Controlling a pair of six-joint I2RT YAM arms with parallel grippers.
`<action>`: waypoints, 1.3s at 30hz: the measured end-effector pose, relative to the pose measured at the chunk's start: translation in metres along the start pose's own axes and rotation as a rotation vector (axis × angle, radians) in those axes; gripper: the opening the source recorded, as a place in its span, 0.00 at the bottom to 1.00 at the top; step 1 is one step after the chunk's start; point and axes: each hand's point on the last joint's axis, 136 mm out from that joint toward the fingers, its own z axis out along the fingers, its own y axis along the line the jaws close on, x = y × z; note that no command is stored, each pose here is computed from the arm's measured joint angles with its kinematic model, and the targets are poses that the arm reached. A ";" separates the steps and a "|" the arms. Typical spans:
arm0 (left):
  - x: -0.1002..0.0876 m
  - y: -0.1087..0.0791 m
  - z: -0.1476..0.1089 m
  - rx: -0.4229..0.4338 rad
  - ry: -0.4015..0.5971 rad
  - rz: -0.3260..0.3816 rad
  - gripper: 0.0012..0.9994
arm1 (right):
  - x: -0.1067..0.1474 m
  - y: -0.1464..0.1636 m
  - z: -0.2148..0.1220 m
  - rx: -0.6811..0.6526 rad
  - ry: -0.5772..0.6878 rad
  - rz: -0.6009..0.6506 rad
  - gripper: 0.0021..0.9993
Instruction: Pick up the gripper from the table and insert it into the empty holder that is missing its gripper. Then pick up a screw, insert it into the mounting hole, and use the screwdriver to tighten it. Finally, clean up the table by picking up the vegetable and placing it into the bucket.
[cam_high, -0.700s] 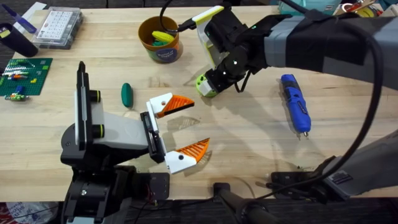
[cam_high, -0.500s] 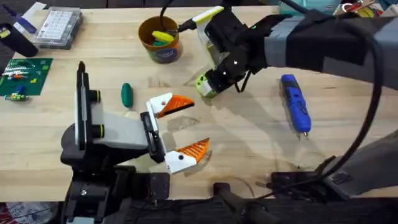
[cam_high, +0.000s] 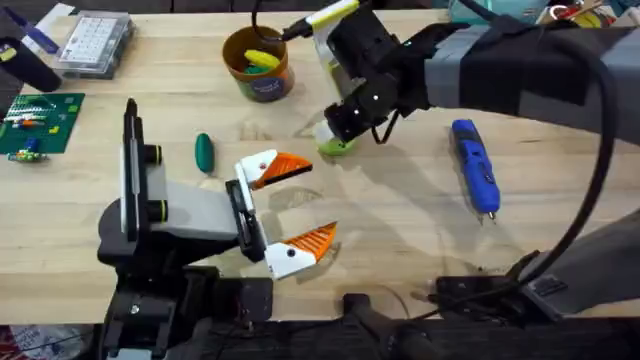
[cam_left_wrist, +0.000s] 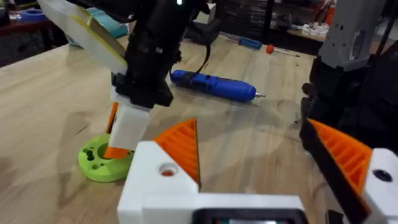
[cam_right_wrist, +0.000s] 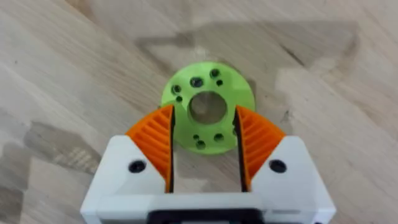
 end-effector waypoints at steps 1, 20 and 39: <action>0.000 0.000 0.000 0.000 0.000 0.000 0.99 | -0.003 0.001 0.000 -0.002 -0.011 -0.004 0.50; 0.000 0.000 0.000 0.000 0.000 0.000 0.99 | -0.029 0.012 0.014 -0.013 -0.056 -0.065 0.50; 0.000 0.000 0.000 0.000 0.000 0.000 0.99 | -0.027 0.011 0.023 -0.012 -0.047 -0.078 0.01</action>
